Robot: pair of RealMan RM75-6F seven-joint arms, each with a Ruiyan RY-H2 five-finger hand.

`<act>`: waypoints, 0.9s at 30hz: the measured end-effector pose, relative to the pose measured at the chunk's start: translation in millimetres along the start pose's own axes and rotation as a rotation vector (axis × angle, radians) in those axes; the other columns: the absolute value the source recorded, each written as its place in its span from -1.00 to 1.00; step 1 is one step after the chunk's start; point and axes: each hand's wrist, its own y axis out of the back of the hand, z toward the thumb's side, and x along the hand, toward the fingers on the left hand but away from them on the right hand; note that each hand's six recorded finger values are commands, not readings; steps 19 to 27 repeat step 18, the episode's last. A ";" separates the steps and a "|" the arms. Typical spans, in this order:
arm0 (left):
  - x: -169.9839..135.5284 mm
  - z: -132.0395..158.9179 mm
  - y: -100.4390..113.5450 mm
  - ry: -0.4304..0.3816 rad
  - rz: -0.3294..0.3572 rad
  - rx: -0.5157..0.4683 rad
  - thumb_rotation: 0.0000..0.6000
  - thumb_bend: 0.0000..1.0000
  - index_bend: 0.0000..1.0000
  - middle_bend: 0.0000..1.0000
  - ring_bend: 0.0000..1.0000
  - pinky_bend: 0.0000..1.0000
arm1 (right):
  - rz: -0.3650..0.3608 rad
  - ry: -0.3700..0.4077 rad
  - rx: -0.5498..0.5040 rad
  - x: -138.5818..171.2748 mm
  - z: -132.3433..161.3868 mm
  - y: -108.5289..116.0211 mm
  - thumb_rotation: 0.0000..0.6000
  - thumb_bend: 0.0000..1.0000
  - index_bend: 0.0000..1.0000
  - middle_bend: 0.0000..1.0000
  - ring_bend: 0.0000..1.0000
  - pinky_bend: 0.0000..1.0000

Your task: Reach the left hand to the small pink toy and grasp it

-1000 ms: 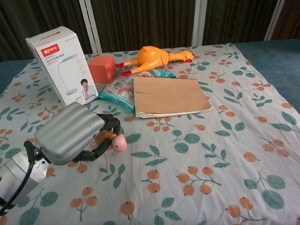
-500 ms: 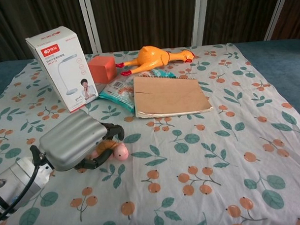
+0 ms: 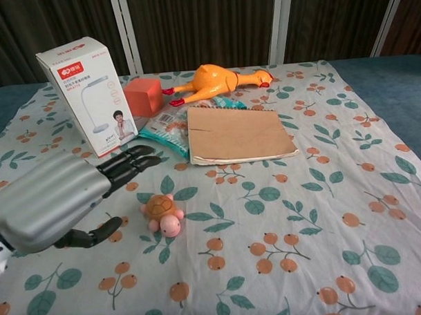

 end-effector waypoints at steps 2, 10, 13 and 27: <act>-19.1 -13.7 10.4 0.039 -0.008 -0.010 1.00 -0.24 -1.00 -0.96 -0.53 0.11 | 0.008 -0.006 0.006 -1.0 -0.4 -2.3 1.00 -0.76 -1.00 -1.00 -1.00 -1.00; -105.2 -81.9 46.3 0.271 -0.017 -0.152 1.00 -0.23 -1.00 -0.96 -0.94 -0.66 | 0.030 -0.041 0.042 -9.5 -1.1 -12.5 1.00 -0.76 -1.00 -1.00 -1.00 -1.00; -127.5 -98.6 49.4 0.338 0.025 -0.244 1.00 -0.24 -1.00 -0.97 -0.96 -0.70 | 0.039 -0.054 0.056 -12.5 0.2 -17.8 1.00 -0.76 -1.00 -1.00 -1.00 -1.00; -161.2 -127.8 52.1 0.424 0.060 -0.232 1.00 -0.25 -1.00 -0.97 -0.96 -0.70 | 0.044 -0.081 0.074 -18.3 -0.3 -23.7 1.00 -0.76 -1.00 -1.00 -1.00 -1.00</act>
